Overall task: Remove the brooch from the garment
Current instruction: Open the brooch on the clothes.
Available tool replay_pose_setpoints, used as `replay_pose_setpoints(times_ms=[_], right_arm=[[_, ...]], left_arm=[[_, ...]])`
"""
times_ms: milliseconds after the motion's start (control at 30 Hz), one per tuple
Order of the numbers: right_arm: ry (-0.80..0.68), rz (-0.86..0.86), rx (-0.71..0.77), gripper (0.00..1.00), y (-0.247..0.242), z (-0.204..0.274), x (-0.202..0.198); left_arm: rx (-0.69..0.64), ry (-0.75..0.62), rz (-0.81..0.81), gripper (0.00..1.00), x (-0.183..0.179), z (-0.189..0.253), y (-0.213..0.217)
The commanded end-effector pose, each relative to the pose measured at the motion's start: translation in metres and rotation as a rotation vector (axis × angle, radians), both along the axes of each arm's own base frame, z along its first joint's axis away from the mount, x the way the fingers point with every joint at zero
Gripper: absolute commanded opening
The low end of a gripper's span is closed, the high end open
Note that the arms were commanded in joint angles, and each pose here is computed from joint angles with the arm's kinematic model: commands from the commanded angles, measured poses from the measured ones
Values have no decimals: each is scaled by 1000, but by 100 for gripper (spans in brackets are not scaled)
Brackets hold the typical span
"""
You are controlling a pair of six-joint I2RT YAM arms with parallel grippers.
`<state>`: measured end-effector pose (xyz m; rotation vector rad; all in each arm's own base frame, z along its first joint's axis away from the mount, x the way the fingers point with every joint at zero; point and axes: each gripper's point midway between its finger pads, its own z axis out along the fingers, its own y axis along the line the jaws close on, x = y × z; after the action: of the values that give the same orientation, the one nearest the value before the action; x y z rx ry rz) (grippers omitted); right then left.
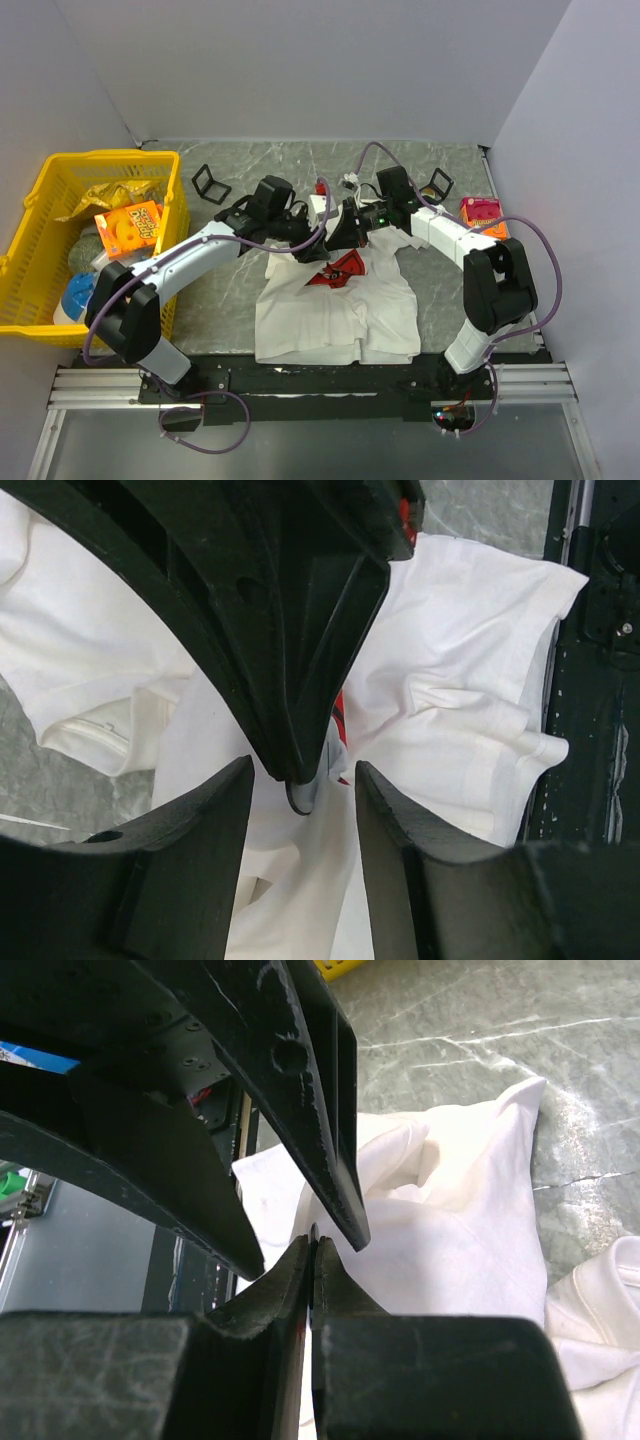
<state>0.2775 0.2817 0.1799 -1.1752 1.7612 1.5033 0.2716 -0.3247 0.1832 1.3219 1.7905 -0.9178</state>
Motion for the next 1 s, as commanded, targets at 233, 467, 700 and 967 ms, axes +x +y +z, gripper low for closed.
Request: replay_pose_setpoints(times_ms=[233, 467, 700, 967], right_arm=[[-64, 17, 39, 0, 2, 26, 1], [-64, 18, 39, 0, 3, 25, 2], [-63, 18, 38, 0, 3, 24, 2], [-60, 19, 35, 0, 3, 22, 2]], left_arm=[[35, -29, 9, 45, 9, -11, -6], [28, -33, 19, 37, 11, -11, -7], [17, -34, 45, 25, 15, -9, -8], [-23, 4, 72, 20, 14, -6, -12]])
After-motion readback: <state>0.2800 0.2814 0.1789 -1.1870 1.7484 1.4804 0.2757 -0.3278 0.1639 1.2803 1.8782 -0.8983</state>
